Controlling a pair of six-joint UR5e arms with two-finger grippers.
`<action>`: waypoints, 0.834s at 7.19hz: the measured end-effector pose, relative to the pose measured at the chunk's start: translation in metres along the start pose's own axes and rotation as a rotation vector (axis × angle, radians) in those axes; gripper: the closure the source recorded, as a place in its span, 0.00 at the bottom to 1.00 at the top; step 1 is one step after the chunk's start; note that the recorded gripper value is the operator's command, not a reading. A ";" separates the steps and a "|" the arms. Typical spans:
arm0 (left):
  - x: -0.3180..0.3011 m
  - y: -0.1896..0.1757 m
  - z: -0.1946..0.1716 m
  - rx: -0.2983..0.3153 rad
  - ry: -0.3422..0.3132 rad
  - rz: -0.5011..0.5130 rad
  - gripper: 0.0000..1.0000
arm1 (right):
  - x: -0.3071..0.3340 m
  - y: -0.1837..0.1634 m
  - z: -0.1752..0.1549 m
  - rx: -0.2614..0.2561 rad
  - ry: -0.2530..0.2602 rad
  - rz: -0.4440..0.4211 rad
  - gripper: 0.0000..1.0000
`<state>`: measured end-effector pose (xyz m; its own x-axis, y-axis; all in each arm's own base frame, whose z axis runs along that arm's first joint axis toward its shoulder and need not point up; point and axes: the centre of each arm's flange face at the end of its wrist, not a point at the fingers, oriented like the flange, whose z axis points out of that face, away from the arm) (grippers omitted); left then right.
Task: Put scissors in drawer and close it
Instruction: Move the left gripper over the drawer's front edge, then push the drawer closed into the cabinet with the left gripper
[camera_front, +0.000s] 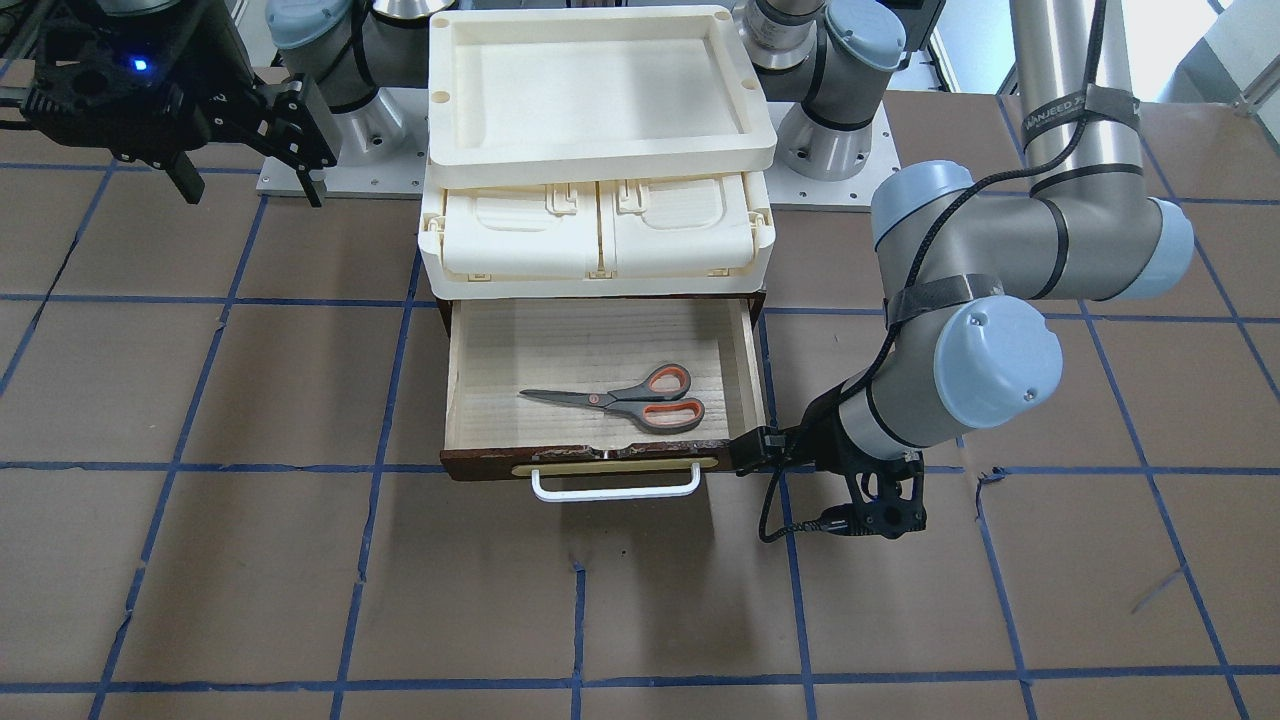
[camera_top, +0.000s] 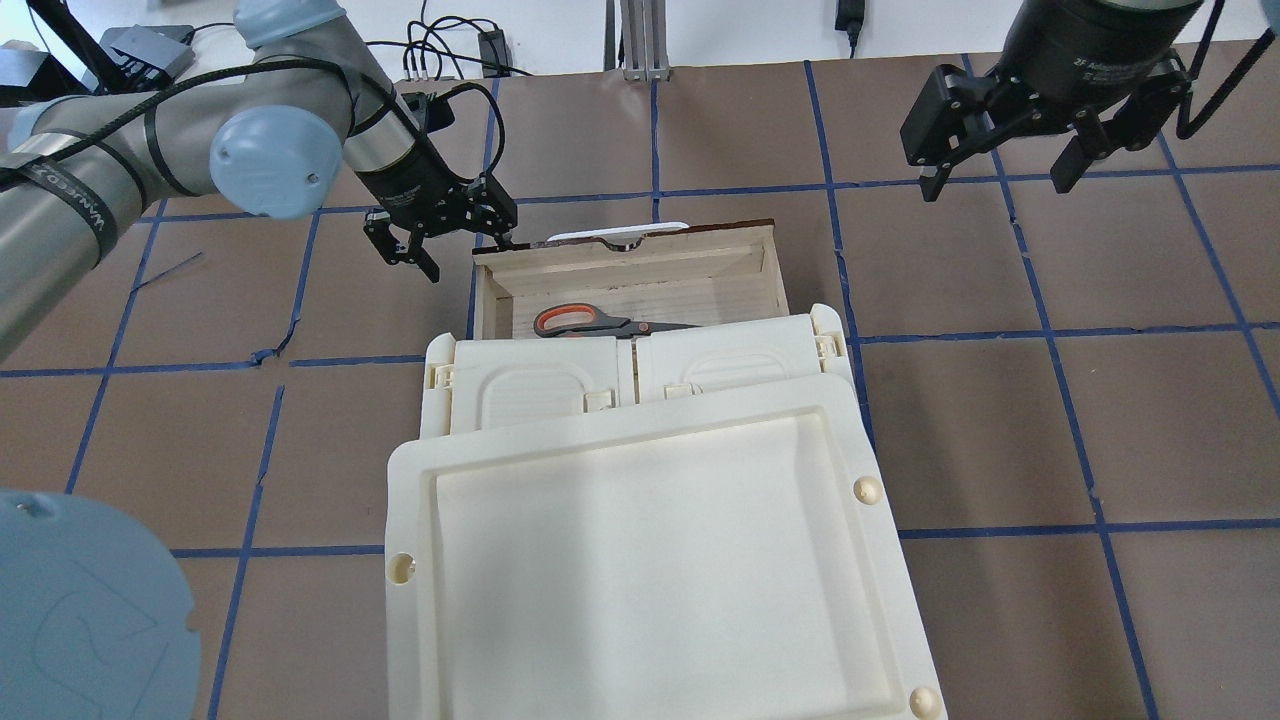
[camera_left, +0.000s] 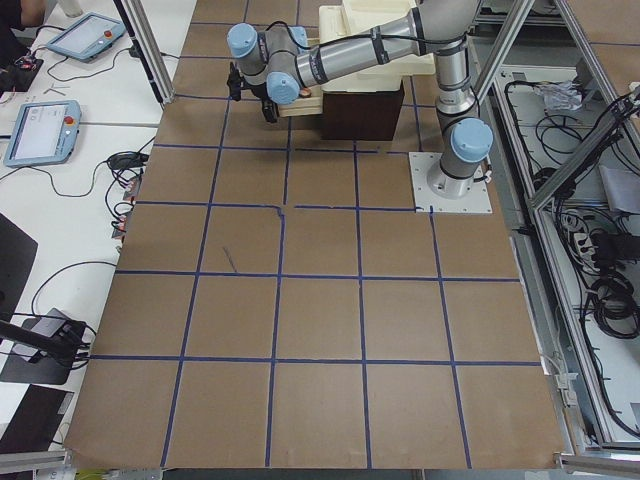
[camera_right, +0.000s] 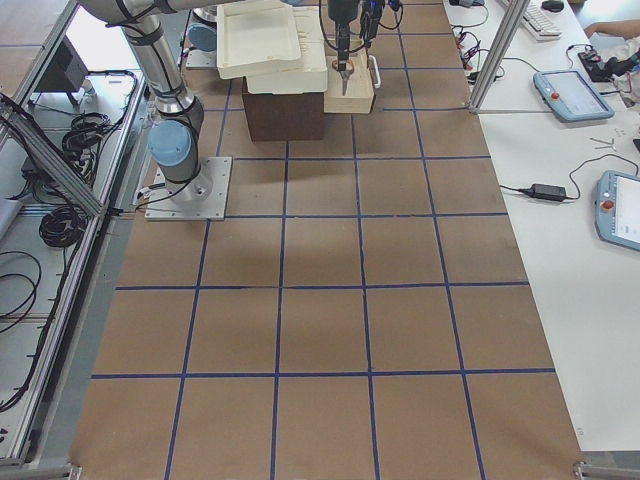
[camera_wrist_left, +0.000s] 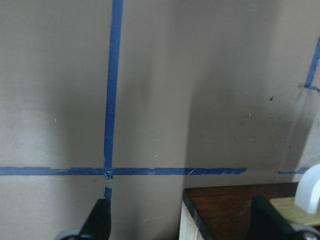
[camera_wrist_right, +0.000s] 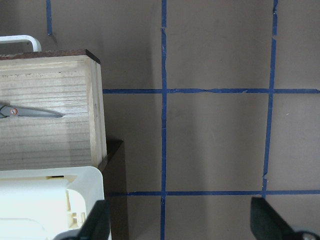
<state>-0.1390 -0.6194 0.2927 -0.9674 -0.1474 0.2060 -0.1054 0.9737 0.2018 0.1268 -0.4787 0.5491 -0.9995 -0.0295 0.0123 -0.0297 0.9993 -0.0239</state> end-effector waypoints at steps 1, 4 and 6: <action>-0.001 0.005 0.002 -0.036 -0.003 -0.017 0.00 | 0.001 0.000 0.000 0.000 0.000 -0.022 0.00; -0.001 0.016 -0.001 -0.085 -0.005 -0.050 0.00 | 0.002 -0.001 0.002 -0.004 0.005 -0.057 0.00; 0.004 0.022 -0.001 -0.118 0.038 -0.076 0.00 | 0.001 0.000 0.005 -0.009 0.004 -0.060 0.00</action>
<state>-0.1445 -0.5984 0.2992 -0.9481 -0.2287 0.2210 -0.1482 0.9325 0.3294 0.1254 -0.4786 0.5440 -0.9958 -0.0895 0.0171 -0.0897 0.9959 -0.0135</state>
